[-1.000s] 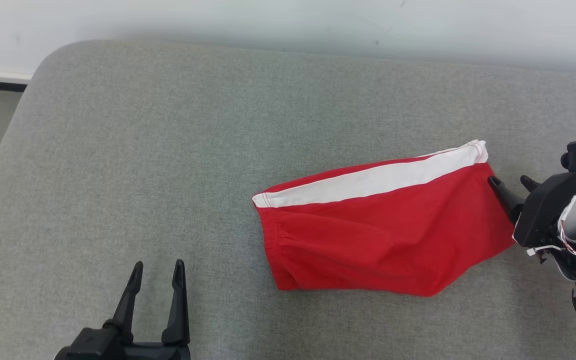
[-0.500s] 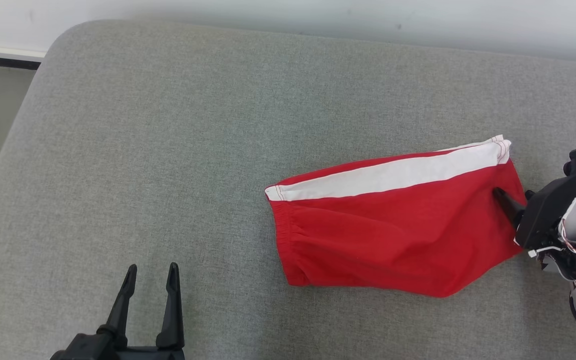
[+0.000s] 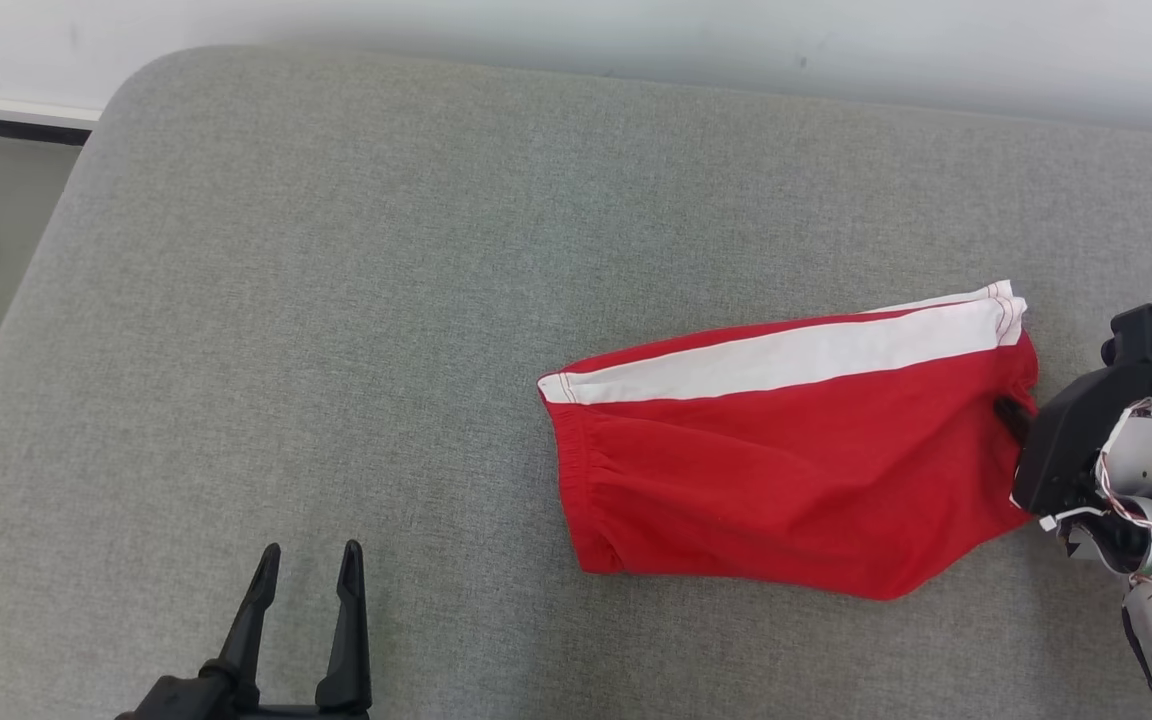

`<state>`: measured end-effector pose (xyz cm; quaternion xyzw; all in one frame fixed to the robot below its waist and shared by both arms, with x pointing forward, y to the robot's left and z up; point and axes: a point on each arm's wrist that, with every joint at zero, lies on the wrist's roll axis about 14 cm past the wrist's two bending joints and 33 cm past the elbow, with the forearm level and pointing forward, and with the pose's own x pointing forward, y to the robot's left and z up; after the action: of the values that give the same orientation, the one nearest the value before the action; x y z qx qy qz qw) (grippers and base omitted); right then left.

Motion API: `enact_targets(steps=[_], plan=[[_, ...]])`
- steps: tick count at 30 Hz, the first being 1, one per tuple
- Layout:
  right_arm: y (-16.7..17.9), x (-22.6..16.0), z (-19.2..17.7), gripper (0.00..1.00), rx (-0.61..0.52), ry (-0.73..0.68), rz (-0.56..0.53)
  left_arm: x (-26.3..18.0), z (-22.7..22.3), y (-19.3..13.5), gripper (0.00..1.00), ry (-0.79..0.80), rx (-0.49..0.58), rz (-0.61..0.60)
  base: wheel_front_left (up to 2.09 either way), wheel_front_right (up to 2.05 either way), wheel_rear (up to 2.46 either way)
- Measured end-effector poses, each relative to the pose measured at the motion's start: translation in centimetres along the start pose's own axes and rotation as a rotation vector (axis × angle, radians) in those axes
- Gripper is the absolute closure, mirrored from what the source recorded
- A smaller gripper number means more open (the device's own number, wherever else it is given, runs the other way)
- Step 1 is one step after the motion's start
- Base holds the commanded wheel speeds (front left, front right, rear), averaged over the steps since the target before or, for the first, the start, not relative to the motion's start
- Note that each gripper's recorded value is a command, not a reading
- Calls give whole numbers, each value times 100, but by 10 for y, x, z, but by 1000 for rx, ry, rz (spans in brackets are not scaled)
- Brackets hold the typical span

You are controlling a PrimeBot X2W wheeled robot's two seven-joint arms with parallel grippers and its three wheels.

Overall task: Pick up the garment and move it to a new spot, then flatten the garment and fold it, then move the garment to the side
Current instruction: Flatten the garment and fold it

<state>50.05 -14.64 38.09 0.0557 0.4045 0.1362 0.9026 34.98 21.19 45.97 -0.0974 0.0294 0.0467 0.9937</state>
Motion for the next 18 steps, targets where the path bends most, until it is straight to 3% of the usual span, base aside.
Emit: enact_targets(steps=[12,18], plan=[[-8,-17,3,100,-43,-123,-33,-5,5,-2,0,-16,-10,-9,0,0,0],[-36,-44,8,100,-29,-217,-104,-8,5,-9,0,-18,-26,-31,0,0,0]])
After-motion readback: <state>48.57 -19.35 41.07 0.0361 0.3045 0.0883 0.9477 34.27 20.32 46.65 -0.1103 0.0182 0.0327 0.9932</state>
